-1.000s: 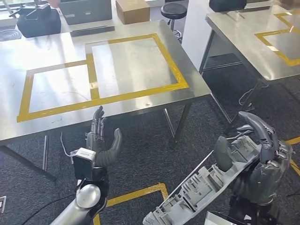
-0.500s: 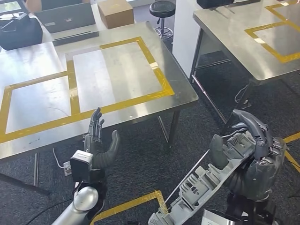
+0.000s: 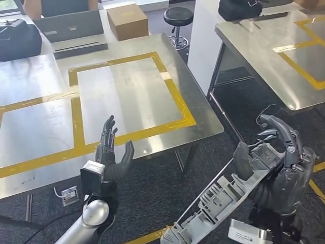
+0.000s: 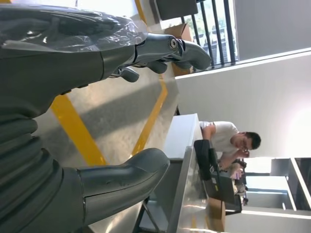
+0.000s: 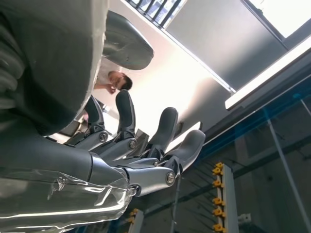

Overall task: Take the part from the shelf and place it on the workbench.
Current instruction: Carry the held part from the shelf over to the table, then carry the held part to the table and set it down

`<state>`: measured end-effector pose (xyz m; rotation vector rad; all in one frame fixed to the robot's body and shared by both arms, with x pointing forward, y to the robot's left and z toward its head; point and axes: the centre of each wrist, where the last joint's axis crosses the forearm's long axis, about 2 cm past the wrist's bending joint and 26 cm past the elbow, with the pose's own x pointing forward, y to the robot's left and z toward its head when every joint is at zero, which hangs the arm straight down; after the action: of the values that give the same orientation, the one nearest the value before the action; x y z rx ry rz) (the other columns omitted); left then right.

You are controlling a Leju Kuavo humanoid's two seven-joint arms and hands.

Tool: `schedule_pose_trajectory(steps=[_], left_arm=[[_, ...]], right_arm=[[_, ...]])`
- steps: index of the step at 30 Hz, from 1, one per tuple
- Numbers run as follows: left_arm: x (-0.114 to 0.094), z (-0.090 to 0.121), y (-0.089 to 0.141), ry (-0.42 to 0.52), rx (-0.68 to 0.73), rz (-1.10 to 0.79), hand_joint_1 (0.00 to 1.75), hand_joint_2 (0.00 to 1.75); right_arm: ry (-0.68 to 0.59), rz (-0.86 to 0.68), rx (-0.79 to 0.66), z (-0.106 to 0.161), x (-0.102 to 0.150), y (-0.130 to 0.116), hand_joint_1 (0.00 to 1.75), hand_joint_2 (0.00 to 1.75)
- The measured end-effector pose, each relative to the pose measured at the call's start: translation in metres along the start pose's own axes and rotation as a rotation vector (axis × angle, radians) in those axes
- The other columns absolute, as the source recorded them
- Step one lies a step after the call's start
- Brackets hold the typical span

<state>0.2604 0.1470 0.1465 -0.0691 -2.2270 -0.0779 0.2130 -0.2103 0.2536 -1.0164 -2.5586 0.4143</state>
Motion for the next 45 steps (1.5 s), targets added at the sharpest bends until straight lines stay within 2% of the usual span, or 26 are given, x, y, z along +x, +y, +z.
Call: schedule_pose_trajectory(steps=[11,23,45], left_arm=[[0.002,-0.013,-0.001,-0.064,0.03,-0.02,0.0,1.75],[0.001,-0.013,-0.001,-0.079,0.032,-0.033,0.0,1.75],[0.001,-0.016,-0.004,-0.106,0.006,-0.019,0.0,1.75]], right_arm=[[0.052,-0.103,0.022,-0.021,-0.018,0.013,1.75,1.75],[0.0,-0.067,0.09,-0.013,-0.02,0.027,1.75,1.75],[-0.036,-0.048,0.134,0.001,-0.016,0.03,1.75,1.75]])
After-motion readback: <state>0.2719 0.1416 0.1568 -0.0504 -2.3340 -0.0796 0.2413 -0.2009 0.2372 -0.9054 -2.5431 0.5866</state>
